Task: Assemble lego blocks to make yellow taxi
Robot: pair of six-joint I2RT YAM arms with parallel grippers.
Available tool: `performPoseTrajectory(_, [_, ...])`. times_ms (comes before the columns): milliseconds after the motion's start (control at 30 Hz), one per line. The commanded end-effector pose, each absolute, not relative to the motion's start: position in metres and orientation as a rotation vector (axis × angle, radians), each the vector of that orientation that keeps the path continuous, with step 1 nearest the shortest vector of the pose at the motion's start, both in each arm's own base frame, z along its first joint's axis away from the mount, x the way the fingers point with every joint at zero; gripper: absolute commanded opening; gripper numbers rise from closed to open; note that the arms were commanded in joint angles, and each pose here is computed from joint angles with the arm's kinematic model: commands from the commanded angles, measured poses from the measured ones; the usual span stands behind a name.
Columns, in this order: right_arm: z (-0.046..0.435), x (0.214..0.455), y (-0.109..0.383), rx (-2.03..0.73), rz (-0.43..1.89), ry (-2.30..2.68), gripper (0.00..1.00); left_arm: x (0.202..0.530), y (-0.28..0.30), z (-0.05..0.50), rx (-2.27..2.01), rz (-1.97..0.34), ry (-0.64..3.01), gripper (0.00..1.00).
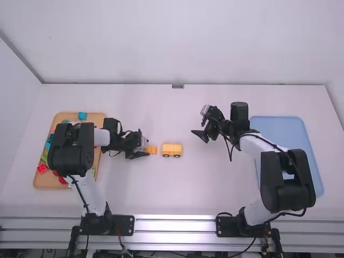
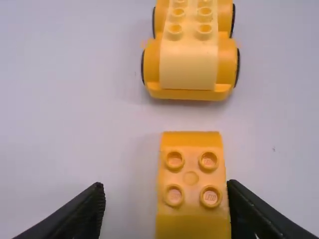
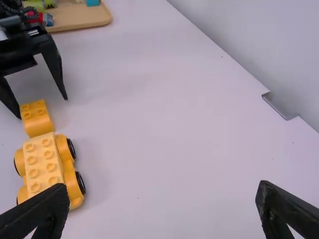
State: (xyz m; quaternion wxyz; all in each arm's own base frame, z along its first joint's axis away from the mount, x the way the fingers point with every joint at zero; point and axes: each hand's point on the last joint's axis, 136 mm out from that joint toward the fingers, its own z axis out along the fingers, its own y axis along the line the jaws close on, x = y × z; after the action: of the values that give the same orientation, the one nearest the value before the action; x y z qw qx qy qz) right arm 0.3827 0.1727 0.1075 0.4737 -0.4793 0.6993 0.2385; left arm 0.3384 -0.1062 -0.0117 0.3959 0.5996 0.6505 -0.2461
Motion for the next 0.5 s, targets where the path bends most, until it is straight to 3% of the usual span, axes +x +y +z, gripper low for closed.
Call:
performPoseTrajectory(0, [0.1171, 0.3799, 0.1731, -1.172, 0.584, 1.686, 0.99, 0.3277, -0.1102, -0.0161, 1.465, -0.7, 1.688, 0.6])
performPoseTrajectory(267, [0.117, 0.3799, 0.173, -1.172, 0.585, 1.687, 0.98, 0.323, -0.114, -0.0172, 1.468, -0.716, 1.682, 0.56])
performPoseTrajectory(467, [0.1161, 0.379, 0.173, -1.172, 0.589, 1.692, 0.99, 0.3222, -0.1164, -0.0171, 1.478, -0.717, 1.673, 0.47])
